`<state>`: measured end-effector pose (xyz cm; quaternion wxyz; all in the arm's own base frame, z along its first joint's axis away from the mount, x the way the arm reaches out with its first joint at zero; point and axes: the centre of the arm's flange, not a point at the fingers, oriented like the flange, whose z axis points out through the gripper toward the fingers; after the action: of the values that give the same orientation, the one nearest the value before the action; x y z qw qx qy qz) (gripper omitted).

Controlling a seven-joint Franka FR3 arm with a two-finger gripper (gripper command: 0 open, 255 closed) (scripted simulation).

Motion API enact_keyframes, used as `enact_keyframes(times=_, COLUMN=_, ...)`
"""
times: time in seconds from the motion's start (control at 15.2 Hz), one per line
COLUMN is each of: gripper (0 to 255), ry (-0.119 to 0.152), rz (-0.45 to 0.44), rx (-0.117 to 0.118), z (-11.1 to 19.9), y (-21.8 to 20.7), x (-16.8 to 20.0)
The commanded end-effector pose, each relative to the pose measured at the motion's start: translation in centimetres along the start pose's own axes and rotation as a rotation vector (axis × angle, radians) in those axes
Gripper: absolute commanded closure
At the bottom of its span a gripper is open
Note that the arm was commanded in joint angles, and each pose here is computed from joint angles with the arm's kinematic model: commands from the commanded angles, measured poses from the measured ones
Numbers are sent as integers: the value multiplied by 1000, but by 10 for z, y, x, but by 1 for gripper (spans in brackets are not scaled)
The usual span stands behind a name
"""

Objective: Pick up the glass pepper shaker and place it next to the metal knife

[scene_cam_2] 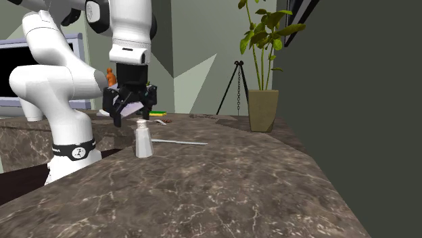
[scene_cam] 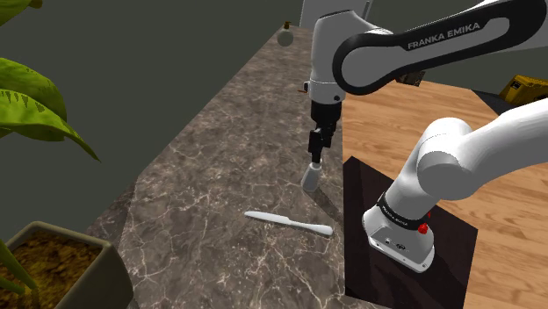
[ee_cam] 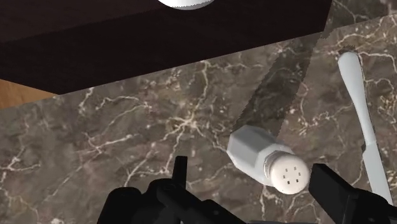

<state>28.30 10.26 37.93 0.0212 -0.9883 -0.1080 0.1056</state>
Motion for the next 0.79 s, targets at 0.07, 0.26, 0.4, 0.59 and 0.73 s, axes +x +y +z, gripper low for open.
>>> enact_keyframes(times=0.07, gripper=0, ry=0, rz=0, rx=0, z=-13, y=0, x=0)
enact_keyframes(times=0.26, gripper=0, ry=0, rz=0, rx=0, z=-50, y=0, x=0)
enact_keyframes(times=0.4, gripper=0, ry=0, rz=0, rx=0, z=-50, y=0, x=0)
enact_keyframes(times=0.59, gripper=0, ry=0, rz=0, rx=0, z=-50, y=0, x=0)
enact_keyframes(times=0.73, gripper=0, ry=0, rz=0, rx=0, z=-50, y=0, x=0)
